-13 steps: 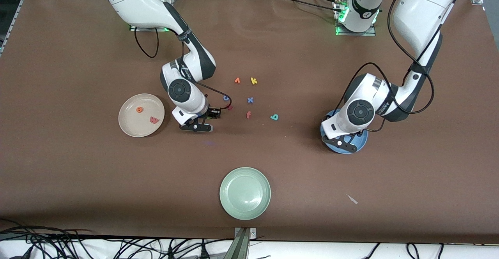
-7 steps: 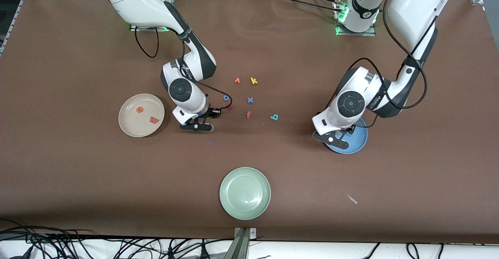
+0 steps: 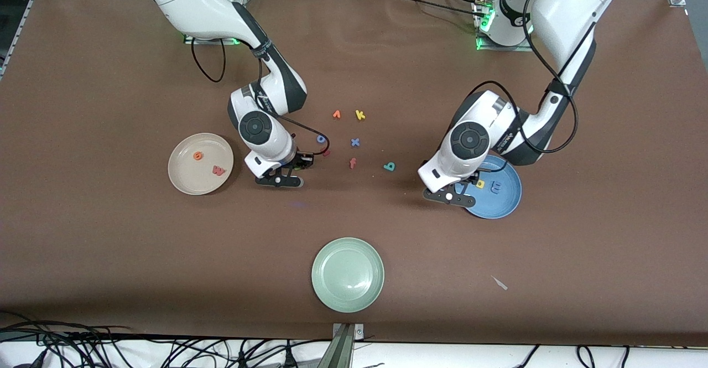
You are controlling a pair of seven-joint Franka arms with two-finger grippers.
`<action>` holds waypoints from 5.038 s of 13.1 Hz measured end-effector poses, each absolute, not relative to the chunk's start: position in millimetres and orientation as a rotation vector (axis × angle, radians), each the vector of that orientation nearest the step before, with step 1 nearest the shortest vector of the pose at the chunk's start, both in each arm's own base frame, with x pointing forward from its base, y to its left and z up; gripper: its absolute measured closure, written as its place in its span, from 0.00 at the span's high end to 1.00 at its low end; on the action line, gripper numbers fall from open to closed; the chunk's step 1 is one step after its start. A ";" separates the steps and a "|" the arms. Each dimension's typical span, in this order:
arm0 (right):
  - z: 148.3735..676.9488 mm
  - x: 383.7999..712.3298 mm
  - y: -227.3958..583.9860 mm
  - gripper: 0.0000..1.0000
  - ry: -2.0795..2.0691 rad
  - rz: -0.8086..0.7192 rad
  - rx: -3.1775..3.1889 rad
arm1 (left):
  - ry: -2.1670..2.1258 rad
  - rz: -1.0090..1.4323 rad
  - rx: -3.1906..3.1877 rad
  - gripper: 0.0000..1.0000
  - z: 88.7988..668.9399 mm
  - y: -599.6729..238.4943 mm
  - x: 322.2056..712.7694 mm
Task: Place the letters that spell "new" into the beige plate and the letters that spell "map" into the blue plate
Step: 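Release the yellow letter on the blue plate while the right gripper grasps green u, then reach the left gripper to the teal b while the right gripper drops u, then grasp the teal b with the left gripper while the right gripper returns to rest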
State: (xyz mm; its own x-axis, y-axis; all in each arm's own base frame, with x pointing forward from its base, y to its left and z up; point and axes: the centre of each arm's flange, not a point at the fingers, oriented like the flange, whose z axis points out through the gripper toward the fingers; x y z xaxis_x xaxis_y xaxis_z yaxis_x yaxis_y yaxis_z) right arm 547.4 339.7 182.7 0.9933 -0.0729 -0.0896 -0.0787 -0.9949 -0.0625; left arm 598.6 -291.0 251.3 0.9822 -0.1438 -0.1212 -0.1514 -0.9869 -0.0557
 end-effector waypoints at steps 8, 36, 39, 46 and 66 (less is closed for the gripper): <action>230.4 597.2 230.6 0.30 -0.139 0.342 -3.163 | 0.046 0.193 -3.101 1.00 231.6 -342.9 596.0; 475.8 605.0 130.4 1.00 -0.221 0.371 -3.144 | -0.189 0.222 -3.117 0.44 171.8 -422.8 541.6; 514.5 592.2 106.0 1.00 -0.195 0.286 -3.112 | -0.183 0.222 -3.116 0.38 173.1 -421.8 542.1; 539.9 585.7 53.3 1.00 -0.074 0.216 -3.108 | -0.079 0.264 -3.045 0.38 208.0 -392.8 558.6; 548.5 580.3 37.9 1.00 -0.047 0.107 -3.127 | 0.440 0.391 -2.965 0.65 222.4 -180.6 641.0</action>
State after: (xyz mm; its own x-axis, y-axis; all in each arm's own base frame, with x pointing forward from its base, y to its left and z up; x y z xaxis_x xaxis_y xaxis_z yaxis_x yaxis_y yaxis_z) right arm 580.3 37.9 548.5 0.9972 0.0301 -0.0681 0.0293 -0.9995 -0.0129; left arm 641.0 -180.6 222.4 0.9245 -0.2693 -0.2699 -0.3000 -0.9507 -0.0788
